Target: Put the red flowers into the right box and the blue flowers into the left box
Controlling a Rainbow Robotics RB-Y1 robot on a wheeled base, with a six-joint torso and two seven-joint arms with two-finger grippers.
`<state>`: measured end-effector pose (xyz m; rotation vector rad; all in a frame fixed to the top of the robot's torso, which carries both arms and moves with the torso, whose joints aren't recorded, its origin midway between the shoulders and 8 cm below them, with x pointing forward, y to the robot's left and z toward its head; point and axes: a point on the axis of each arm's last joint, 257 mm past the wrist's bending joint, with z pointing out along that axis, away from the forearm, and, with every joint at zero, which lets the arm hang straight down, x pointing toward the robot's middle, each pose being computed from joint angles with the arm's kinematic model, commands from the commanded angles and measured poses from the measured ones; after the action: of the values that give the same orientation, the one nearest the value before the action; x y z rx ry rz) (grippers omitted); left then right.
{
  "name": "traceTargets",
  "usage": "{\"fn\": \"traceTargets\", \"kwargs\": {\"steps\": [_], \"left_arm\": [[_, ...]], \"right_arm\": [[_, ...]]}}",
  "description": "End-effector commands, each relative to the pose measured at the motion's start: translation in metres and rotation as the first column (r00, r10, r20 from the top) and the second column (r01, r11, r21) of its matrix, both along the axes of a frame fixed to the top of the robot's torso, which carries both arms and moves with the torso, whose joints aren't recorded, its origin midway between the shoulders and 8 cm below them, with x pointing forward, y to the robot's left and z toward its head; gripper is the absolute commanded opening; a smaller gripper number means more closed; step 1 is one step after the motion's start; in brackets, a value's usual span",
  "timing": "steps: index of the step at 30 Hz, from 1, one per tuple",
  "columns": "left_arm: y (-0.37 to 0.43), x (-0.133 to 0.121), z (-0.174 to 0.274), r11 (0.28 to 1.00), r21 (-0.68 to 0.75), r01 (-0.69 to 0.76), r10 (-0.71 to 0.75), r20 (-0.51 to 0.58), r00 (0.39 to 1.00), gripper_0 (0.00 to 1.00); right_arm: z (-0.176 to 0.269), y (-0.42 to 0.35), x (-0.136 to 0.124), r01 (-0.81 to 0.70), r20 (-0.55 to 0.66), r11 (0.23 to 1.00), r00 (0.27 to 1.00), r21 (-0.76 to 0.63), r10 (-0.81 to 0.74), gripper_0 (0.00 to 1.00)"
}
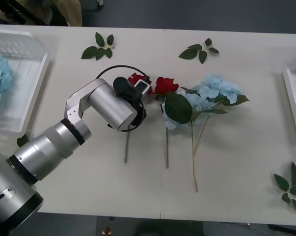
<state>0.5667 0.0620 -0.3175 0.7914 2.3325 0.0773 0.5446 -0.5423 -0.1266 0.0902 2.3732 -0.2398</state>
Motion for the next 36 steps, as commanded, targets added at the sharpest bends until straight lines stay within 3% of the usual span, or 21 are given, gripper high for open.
{"fn": "traceTargets", "kwargs": {"steps": [1, 5, 11, 20, 24, 28, 36], "left_arm": [[0.008, 0.014, 0.042, 0.999, -0.035, -0.011, 0.013, 0.058, 0.998, 0.00], [0.011, 0.002, 0.066, 0.996, -0.087, 0.025, -0.020, 0.062, 0.998, 0.00], [0.004, -0.035, 0.112, 0.961, -0.258, 0.100, -0.074, 0.108, 0.991, 0.00], [-0.007, -0.083, 0.174, 0.873, -0.391, 0.292, -0.186, 0.286, 0.940, 0.00], [-0.013, -0.093, 0.190, 0.837, -0.403, 0.370, -0.222, 0.368, 0.903, 0.00], [-0.020, -0.095, 0.201, 0.826, -0.311, 0.470, -0.306, 0.453, 0.837, 0.00], [-0.054, -0.103, 0.224, 0.751, -0.240, 0.615, -0.432, 0.526, 0.733, 0.00]], "right_arm": [[0.021, 0.037, 0.004, 0.003, 0.038, 0.998, 0.999, 0.068, -0.005, 0.96], [0.022, 0.066, -0.001, -0.031, 0.054, 0.996, 0.998, 0.085, 0.026, 0.96], [0.017, 0.111, -0.020, -0.089, 0.089, 0.990, 0.993, 0.111, 0.079, 0.96], [0.011, 0.172, -0.061, -0.194, 0.163, 0.964, 0.973, 0.182, 0.165, 0.96], [0.004, 0.195, -0.077, -0.245, 0.196, 0.950, 0.958, 0.192, 0.208, 0.96], [-0.006, 0.218, -0.091, -0.297, 0.217, 0.928, 0.944, 0.225, 0.249, 0.96], [-0.013, 0.255, -0.104, -0.394, 0.244, 0.890, 0.908, 0.230, 0.339, 0.96]]}}
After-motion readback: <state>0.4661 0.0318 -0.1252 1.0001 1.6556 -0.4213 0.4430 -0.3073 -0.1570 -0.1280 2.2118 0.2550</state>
